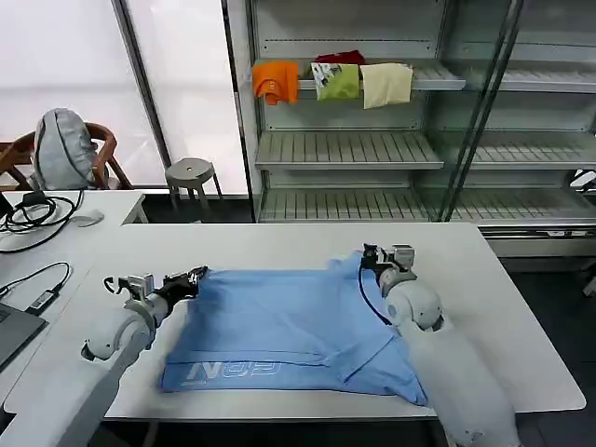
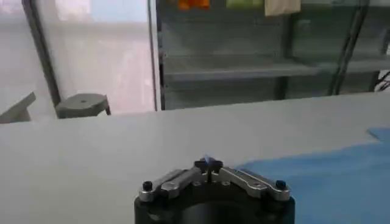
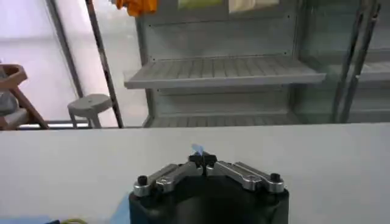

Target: Fold and organize the clothes.

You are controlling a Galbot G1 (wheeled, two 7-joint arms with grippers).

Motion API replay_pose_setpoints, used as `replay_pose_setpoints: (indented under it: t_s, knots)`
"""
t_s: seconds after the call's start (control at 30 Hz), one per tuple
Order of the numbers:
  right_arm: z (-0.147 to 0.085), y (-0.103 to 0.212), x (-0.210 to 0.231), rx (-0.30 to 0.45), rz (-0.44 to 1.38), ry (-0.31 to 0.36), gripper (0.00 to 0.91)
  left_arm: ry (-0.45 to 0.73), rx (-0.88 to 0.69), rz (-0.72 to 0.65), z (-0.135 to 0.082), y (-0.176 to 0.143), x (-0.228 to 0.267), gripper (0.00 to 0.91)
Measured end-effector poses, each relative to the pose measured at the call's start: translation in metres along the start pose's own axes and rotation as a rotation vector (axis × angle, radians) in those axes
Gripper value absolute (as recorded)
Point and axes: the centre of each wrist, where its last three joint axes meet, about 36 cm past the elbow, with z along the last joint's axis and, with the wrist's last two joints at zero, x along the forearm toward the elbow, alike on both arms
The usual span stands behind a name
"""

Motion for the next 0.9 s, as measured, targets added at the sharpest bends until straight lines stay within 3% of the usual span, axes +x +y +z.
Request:
replay_pose_setpoints:
  t_s: [0.53, 0.9]
  knots:
    - [0.016, -0.015, 0.061, 0.018, -0.002, -0.021, 0.000, -0.035, -0.002, 0.021, 0.008, -0.014, 0.043, 0.020]
    - [0.032, -0.008, 0.108, 0.032, -0.022, -0.021, 0.000, -0.049, 0.001, 0.024, 0.021, -0.021, 0.072, 0.020]
